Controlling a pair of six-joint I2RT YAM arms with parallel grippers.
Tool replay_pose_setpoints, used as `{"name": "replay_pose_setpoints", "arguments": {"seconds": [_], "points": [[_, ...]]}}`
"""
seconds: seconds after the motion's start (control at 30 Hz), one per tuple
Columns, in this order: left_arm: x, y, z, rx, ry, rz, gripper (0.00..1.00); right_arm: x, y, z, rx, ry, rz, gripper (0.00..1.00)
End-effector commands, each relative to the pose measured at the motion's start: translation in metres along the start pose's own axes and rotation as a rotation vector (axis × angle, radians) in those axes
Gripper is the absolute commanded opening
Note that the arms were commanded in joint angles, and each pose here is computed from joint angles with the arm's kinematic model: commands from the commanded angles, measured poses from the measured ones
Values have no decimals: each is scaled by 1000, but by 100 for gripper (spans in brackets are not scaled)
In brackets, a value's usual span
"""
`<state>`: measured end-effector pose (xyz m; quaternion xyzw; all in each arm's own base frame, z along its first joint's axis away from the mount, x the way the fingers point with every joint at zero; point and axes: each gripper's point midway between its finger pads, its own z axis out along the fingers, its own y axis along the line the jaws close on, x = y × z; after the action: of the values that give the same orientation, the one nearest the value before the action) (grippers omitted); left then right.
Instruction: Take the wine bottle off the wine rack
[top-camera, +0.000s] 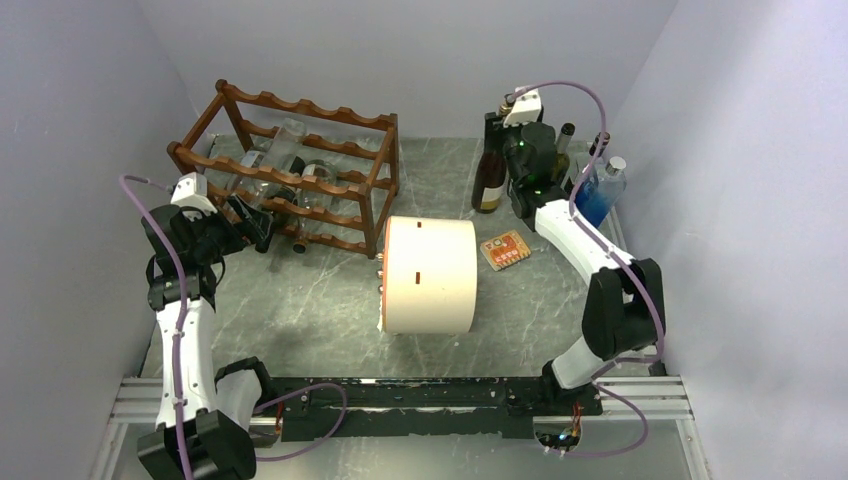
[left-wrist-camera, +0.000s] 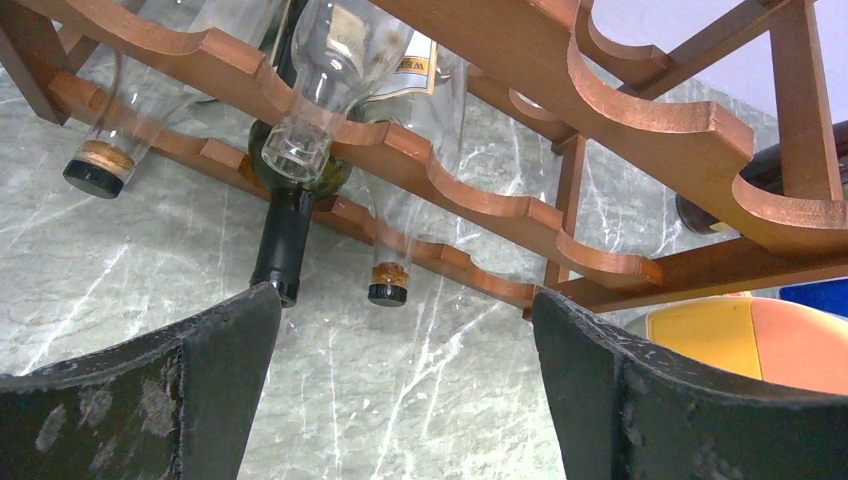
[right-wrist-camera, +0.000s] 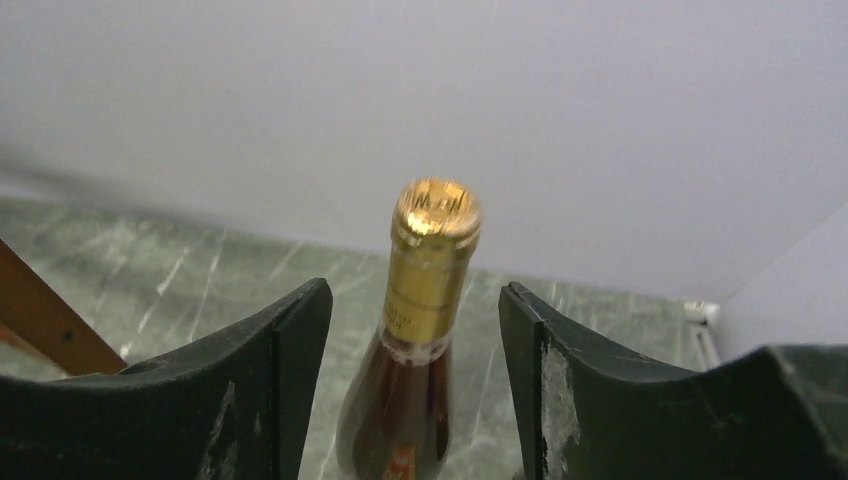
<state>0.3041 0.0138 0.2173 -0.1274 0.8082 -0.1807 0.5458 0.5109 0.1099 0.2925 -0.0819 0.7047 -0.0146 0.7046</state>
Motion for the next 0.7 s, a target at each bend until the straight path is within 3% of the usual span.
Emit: {"name": "replay_pose_setpoints", "arguments": {"seconds": [0.0, 0.23, 0.37, 0.43, 0.67], "points": [[-7, -4, -1, 9, -31, 41, 100, -61, -10, -9, 8, -151, -7, 68], [-6, -8, -1, 13, -31, 47, 100, -73, -10, -19, 5, -152, -22, 78], [-5, -9, -1, 18, -27, 48, 100, -80, -10, -32, -2, -148, -31, 96], [-6, -9, -1, 19, -27, 48, 100, -84, -9, -40, -16, -149, -34, 99], [-9, -12, -4, 24, -43, 56, 100, -101, -3, -70, -67, -134, -29, 100]]}}
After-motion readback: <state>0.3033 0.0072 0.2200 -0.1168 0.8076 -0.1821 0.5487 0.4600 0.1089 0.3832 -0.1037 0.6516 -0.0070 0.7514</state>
